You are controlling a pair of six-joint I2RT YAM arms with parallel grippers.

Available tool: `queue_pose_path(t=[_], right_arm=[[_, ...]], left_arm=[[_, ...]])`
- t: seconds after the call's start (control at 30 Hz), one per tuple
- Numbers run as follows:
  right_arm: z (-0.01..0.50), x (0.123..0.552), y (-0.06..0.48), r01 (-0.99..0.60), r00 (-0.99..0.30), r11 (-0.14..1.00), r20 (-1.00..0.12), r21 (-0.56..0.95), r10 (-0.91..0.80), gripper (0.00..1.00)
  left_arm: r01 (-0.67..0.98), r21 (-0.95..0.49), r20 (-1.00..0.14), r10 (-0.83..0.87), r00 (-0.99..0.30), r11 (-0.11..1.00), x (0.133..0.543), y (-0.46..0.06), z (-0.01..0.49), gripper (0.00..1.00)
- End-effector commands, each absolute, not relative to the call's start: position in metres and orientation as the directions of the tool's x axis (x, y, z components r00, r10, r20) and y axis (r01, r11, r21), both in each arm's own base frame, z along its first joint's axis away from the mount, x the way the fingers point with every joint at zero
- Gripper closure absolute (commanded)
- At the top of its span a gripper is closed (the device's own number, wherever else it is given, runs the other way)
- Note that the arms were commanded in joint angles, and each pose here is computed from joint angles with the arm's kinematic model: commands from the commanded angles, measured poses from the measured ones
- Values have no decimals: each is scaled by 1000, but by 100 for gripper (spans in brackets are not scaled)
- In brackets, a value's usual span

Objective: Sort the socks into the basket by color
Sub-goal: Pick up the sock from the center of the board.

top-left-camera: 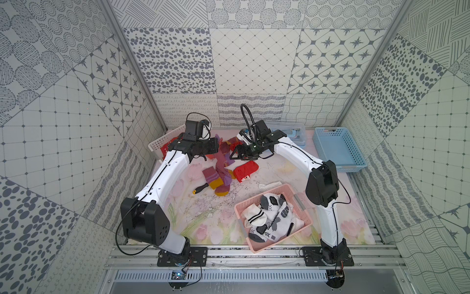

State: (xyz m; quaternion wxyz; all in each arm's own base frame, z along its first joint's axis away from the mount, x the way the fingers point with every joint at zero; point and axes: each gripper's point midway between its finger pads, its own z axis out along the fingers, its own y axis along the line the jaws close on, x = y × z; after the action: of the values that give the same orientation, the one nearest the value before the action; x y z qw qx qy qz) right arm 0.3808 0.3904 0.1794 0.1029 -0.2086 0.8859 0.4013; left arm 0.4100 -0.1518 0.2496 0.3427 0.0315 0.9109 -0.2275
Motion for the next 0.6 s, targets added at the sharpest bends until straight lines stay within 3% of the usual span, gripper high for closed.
queue_pose_path(t=[0.0,0.33,0.57], right_arm=[[195,381,401,-526,-849,531,-442,664,-289,7],[198,380,423,-606,-792,429,-558,670,-248,4],[215,390,446,-641,-758,395,-624,658,-190,9]], left_arm=[[237,-429,-620,-92,-779,872,416,-173,251,100],[242,-442,-600,-84,-796,864,423,-184,248,100],[249,-457,-591,-83,-802,854,424,-189,250,100]])
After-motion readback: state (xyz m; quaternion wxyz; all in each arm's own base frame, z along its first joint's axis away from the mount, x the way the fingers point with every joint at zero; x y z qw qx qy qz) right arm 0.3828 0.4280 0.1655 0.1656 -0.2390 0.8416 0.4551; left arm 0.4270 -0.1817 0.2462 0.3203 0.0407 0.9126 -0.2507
